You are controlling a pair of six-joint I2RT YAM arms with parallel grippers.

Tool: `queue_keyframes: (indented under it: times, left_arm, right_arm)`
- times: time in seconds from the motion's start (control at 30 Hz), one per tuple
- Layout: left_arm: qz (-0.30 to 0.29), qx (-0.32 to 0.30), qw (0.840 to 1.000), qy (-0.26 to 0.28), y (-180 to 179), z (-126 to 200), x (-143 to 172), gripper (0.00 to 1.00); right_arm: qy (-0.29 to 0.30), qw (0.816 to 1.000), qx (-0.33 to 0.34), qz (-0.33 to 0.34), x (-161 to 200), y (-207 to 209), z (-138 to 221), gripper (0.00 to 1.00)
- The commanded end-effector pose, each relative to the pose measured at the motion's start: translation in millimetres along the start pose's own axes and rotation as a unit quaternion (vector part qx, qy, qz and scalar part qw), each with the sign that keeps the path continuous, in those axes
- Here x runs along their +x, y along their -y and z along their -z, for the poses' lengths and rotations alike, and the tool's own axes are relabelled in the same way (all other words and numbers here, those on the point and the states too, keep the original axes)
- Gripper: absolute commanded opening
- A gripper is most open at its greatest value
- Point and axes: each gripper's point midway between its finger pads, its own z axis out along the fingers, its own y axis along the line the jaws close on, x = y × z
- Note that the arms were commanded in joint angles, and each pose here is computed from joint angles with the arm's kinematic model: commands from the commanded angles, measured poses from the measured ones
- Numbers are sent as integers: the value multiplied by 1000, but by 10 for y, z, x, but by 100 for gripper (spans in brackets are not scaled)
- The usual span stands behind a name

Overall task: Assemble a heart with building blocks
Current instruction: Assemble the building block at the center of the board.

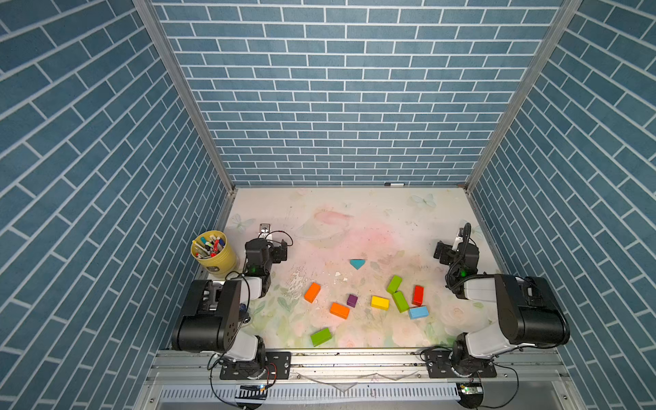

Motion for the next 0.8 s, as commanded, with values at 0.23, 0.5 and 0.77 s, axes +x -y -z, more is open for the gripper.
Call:
queue_keyframes:
  times: [0.23,0.5,0.77]
  left_arm:
    - [-1,1,1000,6,-5,-33,-62,100]
    - [-1,1,1000,6,-3,-36,-63,100]
    - [-1,0,1000,6,-2,-33,-63,100]
  right_arm:
    - [9,999,-43,19,-102,-124,-43,99]
    - [9,999,-43,20,-102,-126,-46,99]
    - [9,999,-44,20,-100,-124,-45,99]
